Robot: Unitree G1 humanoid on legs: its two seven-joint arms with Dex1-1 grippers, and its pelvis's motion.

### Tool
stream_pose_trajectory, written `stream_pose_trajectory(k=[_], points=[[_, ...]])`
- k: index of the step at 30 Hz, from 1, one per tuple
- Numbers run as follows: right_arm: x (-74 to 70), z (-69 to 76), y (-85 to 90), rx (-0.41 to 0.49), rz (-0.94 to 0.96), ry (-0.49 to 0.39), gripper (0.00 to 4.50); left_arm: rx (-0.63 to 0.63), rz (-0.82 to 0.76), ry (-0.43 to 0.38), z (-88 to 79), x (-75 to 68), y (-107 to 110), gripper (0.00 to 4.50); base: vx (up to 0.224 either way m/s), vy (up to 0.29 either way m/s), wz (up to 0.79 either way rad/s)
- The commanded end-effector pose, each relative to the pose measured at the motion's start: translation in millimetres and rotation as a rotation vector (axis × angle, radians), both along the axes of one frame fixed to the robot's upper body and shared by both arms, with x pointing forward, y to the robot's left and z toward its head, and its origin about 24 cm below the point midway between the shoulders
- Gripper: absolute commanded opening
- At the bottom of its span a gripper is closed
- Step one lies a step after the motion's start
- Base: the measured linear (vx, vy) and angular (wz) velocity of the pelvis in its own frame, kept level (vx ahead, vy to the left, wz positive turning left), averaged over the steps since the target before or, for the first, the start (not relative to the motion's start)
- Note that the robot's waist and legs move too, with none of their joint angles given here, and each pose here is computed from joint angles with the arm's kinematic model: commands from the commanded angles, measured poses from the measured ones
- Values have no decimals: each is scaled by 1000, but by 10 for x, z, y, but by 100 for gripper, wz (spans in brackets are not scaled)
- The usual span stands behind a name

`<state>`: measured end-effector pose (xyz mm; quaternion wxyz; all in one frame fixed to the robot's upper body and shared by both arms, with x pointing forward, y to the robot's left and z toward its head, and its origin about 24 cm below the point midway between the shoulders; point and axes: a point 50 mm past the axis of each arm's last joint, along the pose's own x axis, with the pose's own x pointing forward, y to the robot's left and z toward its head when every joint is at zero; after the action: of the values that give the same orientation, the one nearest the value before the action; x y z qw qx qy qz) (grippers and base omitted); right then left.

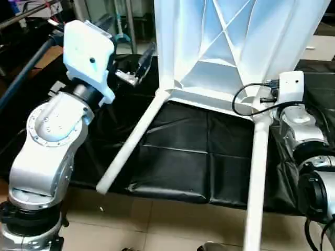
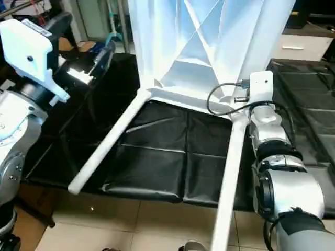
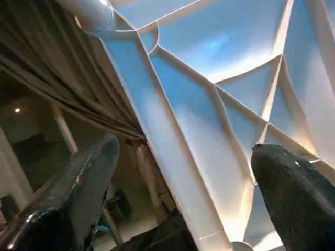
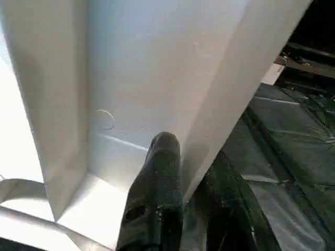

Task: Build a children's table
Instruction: Flip table

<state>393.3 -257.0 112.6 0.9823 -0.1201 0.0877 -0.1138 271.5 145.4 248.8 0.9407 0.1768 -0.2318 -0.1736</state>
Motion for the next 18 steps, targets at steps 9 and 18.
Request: stream_pose_trajectory(k=[9, 18], points=[[61, 114, 85, 3, 32, -31, 1, -59, 41, 207, -325, 35, 86, 450, 0, 0, 0], [59, 133, 116, 43, 111, -73, 109, -62, -2, 281, -450, 16, 25, 450, 0, 0, 0]])
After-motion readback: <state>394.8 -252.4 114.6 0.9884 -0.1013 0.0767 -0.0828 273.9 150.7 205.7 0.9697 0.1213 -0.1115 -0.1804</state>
